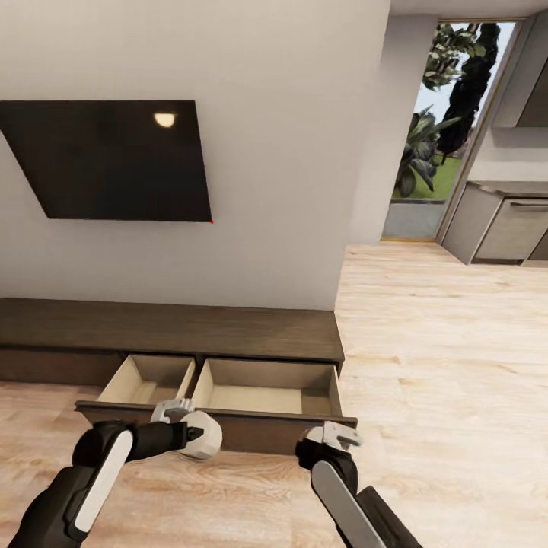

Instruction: Place each of the two pumpkins and all three candles from the living room inside a cabinet in the living room (use any cabinet), then make sure every cabinet is closed, and position the cauldron so it is next to a table in the living room.

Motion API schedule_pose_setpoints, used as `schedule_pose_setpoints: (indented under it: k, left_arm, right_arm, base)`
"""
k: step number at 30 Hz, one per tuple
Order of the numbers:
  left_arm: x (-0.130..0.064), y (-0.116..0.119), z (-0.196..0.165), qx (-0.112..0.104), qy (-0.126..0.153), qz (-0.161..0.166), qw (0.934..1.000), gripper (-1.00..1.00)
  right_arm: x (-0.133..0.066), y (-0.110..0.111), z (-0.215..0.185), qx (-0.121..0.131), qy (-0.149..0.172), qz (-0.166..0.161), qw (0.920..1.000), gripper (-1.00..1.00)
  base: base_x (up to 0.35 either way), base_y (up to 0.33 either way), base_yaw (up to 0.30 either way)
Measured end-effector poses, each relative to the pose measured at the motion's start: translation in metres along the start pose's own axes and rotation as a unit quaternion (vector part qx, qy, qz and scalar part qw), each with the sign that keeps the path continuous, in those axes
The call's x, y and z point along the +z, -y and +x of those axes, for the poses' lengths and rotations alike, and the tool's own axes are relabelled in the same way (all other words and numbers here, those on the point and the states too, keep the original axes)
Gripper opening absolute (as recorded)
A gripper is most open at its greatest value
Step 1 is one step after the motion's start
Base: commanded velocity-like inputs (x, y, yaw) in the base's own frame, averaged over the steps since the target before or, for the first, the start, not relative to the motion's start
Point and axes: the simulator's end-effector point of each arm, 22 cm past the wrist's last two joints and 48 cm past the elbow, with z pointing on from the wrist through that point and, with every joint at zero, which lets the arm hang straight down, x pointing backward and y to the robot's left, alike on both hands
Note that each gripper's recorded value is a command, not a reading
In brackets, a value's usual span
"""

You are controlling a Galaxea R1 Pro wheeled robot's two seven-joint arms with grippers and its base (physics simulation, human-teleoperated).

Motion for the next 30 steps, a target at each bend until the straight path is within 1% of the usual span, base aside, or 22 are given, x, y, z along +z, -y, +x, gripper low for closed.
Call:
schedule_pose_setpoints:
  k: [3, 5, 7, 13, 18, 21, 25, 28, 30]
  left_arm:
    - [-0.007, 0.005, -0.018, 0.007, 0.019, 0.002, 0.9998, -1.0]
    - [-0.009, 0.006, -0.024, 0.009, 0.024, 0.003, 0.9997, -1.0]
    - [-0.01, 0.008, -0.028, 0.009, 0.028, 0.005, 0.9996, -1.0]
    - [-0.01, 0.015, -0.032, 0.005, 0.033, 0.014, 0.9993, -1.0]
    - [-0.011, 0.015, -0.034, 0.004, 0.037, 0.015, 0.9992, -1.0]
    - [-0.015, 0.007, -0.039, -0.006, 0.045, 0.01, 0.9989, -1.0]
    - [-0.022, -0.013, -0.047, -0.031, 0.059, -0.001, 0.9977, -1.0]
    - [-0.024, -0.016, -0.049, -0.038, 0.062, 0.0, 0.9973, -1.0]
    - [-0.024, -0.017, -0.049, -0.04, 0.063, 0.0, 0.9972, -1.0]
  right_arm:
    - [-0.013, -0.018, -0.025, 0.012, 0.009, -0.008, 0.9999, -1.0]
    - [-0.019, -0.028, -0.038, 0.017, 0.016, -0.016, 0.9996, -1.0]
    - [-0.025, -0.037, -0.053, 0.016, 0.024, -0.024, 0.9993, -1.0]
    - [-0.036, -0.06, -0.06, 0.007, 0.024, -0.045, 0.9987, -1.0]
    - [-0.038, -0.064, -0.06, 0.0, 0.024, -0.048, 0.9986, -1.0]
    - [-0.039, -0.068, -0.061, -0.001, 0.026, -0.055, 0.9981, -1.0]
    - [-0.043, -0.081, -0.059, -0.007, 0.028, -0.078, 0.9965, -1.0]
    - [-0.047, -0.093, -0.054, -0.022, 0.031, -0.091, 0.9951, -1.0]
    - [-0.047, -0.095, -0.052, -0.027, 0.032, -0.092, 0.9949, -1.0]
  base:
    - [0.0, 0.0, 0.0]
    - [0.0, 0.0, 0.0]
    - [0.0, 0.0, 0.0]
    - [0.0, 0.0, 0.0]
    - [0.0, 0.0, 0.0]
    - [0.043, 0.0, 0.0]
    - [0.209, 0.0, 0.0]
    - [0.088, 0.0, 0.0]
    - [0.032, 0.0, 0.0]
